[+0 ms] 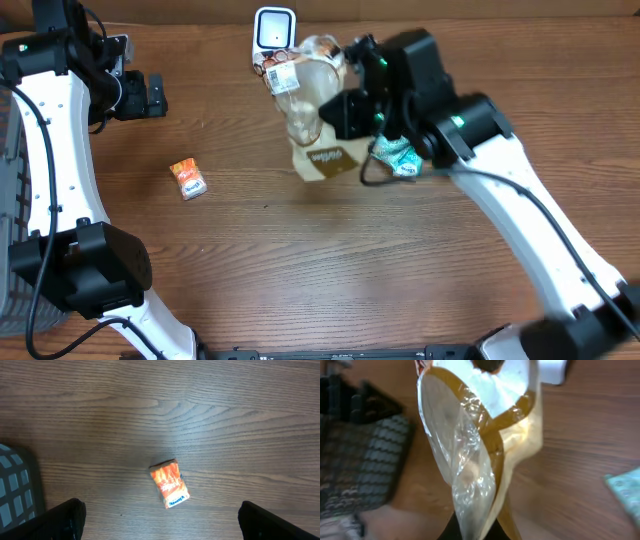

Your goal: Scan the item barcode

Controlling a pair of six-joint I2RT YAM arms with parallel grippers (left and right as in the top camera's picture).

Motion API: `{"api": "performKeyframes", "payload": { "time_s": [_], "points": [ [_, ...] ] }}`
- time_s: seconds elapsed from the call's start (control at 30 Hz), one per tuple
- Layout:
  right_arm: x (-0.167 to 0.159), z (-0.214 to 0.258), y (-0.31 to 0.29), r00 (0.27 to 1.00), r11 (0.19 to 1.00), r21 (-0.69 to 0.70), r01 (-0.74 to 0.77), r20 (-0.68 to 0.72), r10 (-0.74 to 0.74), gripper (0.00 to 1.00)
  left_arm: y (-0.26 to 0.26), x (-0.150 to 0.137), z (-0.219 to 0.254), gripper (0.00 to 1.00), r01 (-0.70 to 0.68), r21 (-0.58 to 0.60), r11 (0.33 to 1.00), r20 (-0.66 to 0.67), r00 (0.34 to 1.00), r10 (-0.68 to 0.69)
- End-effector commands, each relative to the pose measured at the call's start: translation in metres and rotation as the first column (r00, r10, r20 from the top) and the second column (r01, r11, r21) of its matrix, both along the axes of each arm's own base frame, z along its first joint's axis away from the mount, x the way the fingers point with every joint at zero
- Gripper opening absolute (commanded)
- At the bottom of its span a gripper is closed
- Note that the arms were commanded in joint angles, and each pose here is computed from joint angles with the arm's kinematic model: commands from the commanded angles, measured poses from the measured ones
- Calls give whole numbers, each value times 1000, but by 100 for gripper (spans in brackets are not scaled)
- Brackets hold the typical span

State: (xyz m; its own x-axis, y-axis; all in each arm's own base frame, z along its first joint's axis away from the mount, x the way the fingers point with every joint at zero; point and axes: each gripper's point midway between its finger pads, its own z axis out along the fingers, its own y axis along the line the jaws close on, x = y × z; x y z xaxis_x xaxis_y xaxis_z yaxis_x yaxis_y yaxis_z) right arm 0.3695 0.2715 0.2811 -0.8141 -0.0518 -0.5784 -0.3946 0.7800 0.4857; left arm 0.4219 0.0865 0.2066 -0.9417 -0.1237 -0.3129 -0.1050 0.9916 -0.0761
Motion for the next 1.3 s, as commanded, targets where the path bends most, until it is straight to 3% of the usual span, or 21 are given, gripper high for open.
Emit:
{"api": "performKeyframes", "payload": {
  "time_s": [0.0, 0.13, 0.23, 0.33, 0.47, 0.67, 0.83, 1.27],
  "points": [
    [51, 10, -5, 981, 981, -156, 119, 170, -92, 4, -5, -1, 5, 100, 30, 4, 1000, 13, 999, -30],
    [109, 4, -9, 911, 899, -350, 263, 398, -111, 4, -5, -1, 5, 100, 30, 4, 1000, 13, 999, -30],
    [150, 3, -12, 807, 801, -432, 415, 581, -105, 4, -5, -1, 5, 100, 30, 4, 1000, 13, 999, -30],
    [182, -2, -6, 719, 719, -508, 475, 695, 16, 4, -5, -1, 5, 99, 30, 4, 1000, 13, 999, -30],
    [218, -19, 12, 607, 613, -605, 508, 756, 243, 4, -5, -1, 5, 99, 30, 4, 1000, 13, 999, -30],
    [243, -43, 26, 495, 478, -667, 572, 745, 448, 4, -5, -1, 5, 100, 30, 4, 1000, 13, 999, -30],
    [247, -82, 34, 513, 392, -735, 553, 671, 536, 4, -5, -1, 5, 100, 30, 4, 1000, 13, 999, -30],
    [244, -93, 42, 518, 391, -750, 533, 655, 551, 4, -5, -1, 5, 100, 30, 3, 1000, 13, 999, -30]
  ]
}}
